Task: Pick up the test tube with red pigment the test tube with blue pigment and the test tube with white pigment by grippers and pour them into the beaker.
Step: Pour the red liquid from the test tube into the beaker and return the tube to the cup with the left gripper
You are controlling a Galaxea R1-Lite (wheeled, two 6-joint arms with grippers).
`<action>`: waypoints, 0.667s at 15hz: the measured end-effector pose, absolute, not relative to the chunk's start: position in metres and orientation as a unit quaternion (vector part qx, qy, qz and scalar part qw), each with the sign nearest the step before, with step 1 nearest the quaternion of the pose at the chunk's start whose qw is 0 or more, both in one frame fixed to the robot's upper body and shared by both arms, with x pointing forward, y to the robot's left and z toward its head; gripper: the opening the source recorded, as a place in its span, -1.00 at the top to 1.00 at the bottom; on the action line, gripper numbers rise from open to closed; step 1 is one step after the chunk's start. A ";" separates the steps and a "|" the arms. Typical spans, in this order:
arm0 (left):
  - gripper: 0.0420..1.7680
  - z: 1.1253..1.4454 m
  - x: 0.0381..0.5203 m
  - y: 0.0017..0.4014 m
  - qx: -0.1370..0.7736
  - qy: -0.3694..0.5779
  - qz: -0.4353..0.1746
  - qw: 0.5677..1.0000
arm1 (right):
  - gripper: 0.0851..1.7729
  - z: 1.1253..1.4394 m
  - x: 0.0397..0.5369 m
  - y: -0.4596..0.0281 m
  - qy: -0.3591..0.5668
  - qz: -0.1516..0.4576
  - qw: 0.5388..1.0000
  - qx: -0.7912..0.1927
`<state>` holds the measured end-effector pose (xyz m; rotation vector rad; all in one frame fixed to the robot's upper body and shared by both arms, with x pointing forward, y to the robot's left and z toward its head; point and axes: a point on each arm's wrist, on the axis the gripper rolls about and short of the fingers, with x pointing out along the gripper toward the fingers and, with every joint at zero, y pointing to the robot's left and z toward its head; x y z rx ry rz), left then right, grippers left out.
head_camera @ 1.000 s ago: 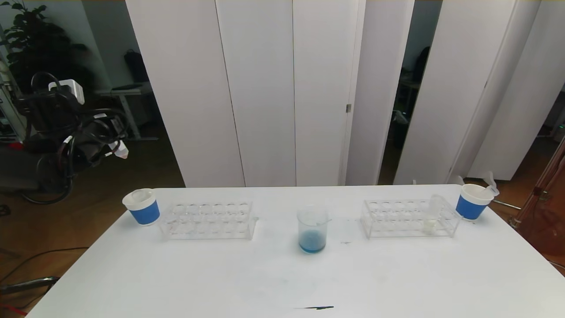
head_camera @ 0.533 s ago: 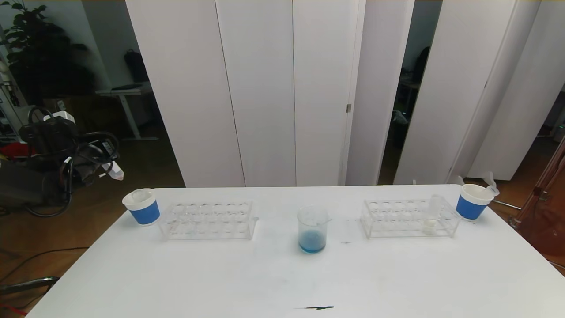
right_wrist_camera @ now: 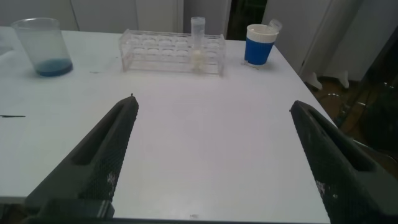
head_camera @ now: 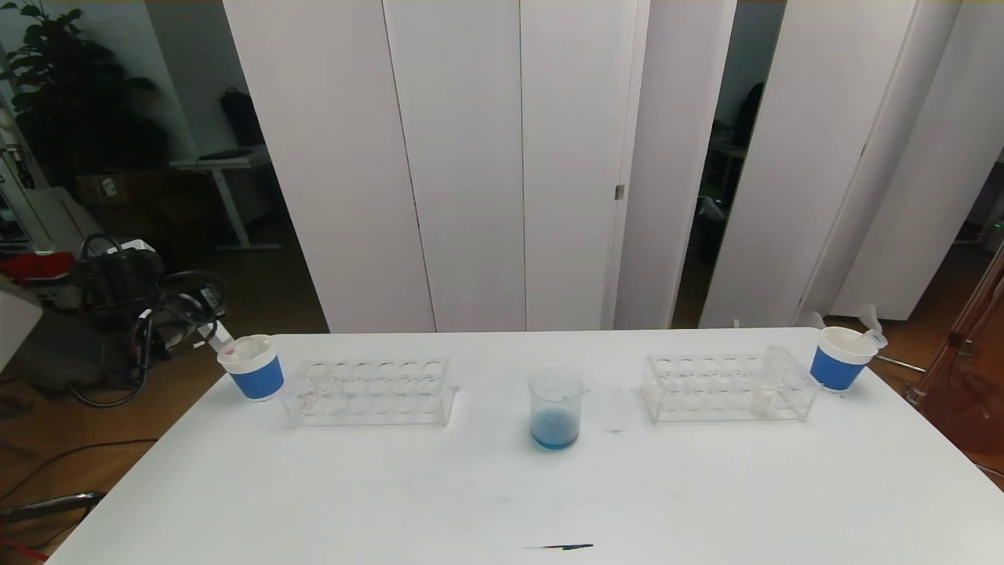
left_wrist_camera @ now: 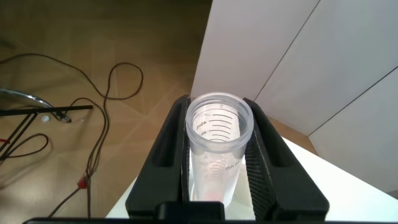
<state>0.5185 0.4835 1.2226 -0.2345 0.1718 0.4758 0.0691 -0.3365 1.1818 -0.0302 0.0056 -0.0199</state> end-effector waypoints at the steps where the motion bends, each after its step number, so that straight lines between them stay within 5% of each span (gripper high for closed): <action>1: 0.35 1.219 0.519 0.480 -0.117 0.090 0.232 0.962 | -0.97 1.182 0.069 -0.337 0.003 -0.010 1.000 -0.015; 10: 0.35 1.201 0.525 0.474 -0.117 0.110 0.225 0.961 | -0.97 1.182 0.069 -0.337 0.003 -0.010 1.000 -0.015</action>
